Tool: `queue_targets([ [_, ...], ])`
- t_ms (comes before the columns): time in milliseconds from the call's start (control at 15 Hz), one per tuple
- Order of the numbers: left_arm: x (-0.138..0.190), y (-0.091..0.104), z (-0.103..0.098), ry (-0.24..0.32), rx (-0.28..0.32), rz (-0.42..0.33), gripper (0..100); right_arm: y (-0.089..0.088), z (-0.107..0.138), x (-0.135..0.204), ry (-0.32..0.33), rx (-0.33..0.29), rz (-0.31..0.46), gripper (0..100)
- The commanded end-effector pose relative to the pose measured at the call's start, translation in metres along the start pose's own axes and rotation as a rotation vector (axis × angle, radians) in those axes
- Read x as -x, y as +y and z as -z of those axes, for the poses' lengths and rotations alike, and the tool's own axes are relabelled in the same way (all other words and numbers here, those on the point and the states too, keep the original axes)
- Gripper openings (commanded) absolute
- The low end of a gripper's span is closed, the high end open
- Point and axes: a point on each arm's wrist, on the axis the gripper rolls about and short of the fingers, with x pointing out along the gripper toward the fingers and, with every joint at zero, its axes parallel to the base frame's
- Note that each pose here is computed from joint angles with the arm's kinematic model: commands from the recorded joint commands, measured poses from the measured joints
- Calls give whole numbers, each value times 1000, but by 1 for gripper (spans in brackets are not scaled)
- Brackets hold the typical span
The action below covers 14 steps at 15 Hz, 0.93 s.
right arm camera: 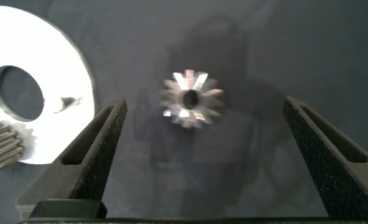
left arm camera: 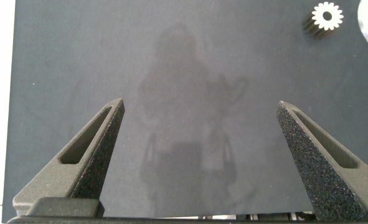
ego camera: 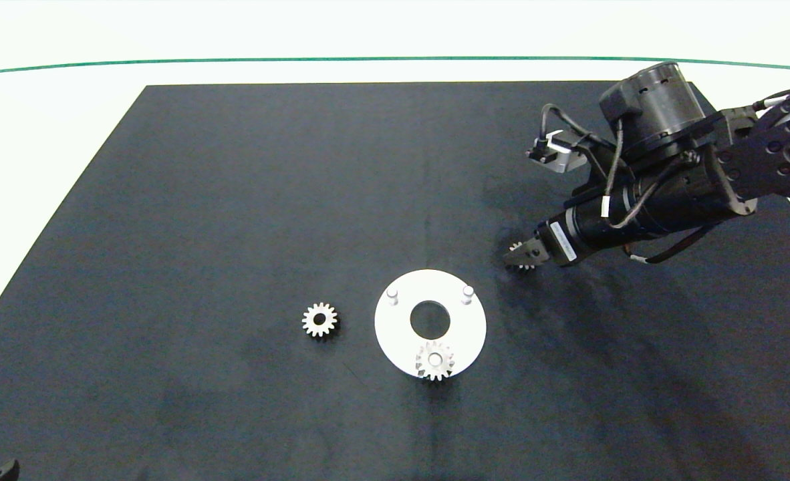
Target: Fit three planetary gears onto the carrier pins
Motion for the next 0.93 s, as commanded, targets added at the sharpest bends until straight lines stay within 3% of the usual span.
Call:
queue_targets([
  [67, 0, 0, 0, 0, 1, -4, 100, 7, 1, -14, 32, 15, -15, 100],
  [933, 3, 0, 0, -14, -2, 1, 100, 6, 3, -20, 51, 14, -10, 75],
])
